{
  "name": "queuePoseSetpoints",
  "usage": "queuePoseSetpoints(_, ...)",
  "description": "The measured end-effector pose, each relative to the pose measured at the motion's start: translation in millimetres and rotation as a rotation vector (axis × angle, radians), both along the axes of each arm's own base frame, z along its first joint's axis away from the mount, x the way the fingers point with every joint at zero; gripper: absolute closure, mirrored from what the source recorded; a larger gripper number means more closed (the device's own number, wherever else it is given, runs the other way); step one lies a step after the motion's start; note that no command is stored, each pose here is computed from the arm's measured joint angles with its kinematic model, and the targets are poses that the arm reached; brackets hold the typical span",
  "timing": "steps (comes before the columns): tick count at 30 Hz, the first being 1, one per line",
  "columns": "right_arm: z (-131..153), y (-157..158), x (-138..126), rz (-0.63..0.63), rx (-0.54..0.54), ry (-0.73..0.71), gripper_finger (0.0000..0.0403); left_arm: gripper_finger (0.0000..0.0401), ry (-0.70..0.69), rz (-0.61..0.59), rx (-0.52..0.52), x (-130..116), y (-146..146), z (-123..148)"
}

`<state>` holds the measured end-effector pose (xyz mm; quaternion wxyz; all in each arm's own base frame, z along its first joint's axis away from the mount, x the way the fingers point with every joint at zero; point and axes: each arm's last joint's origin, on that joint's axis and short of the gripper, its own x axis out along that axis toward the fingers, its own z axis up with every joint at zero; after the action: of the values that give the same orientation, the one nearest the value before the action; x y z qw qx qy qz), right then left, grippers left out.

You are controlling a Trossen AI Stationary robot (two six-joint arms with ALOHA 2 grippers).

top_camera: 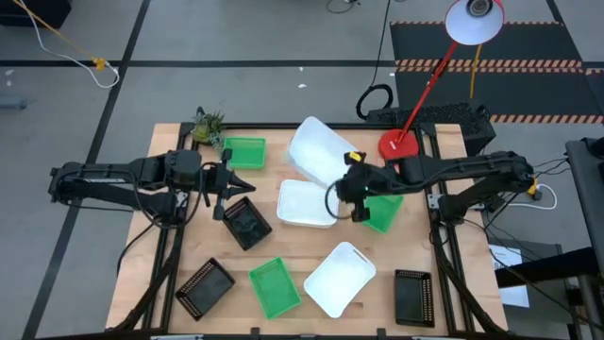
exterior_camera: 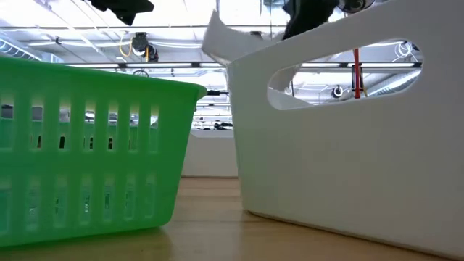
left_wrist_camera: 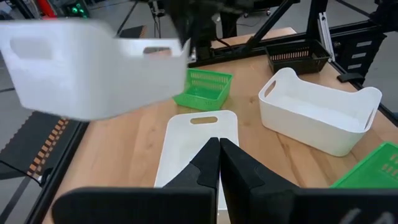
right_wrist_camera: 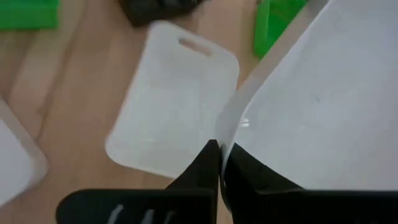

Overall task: Stack baskets by color
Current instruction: Stack the top white bin on top of the middle white bin

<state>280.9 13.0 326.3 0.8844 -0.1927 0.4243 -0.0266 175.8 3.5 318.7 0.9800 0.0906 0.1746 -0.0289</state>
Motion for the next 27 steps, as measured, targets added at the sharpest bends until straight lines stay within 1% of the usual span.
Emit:
queuePoseSetpoints(6,24,20,-1,0.079,-0.041,-0.05,0.0399,0.0386,0.002,0.009,-0.023,0,0,0)
queuePoseSetpoints(13,40,25,-5,0.17,-0.107,-0.035,0.0399,0.0386,0.019,0.019,-0.049,-1,0,-2)
queuePoseSetpoints(19,40,25,-4,0.251,-0.155,-0.011,0.0399,0.0386,0.056,0.031,-0.078,-2,0,-5)
queuePoseSetpoints(24,36,27,1,0.298,-0.12,-0.002,0.0399,0.0386,0.094,0.04,-0.095,-3,0,-8)
queuePoseSetpoints(27,27,27,7,0.308,-0.107,0.041,0.0399,0.0386,0.105,0.045,-0.107,-4,0,-9)
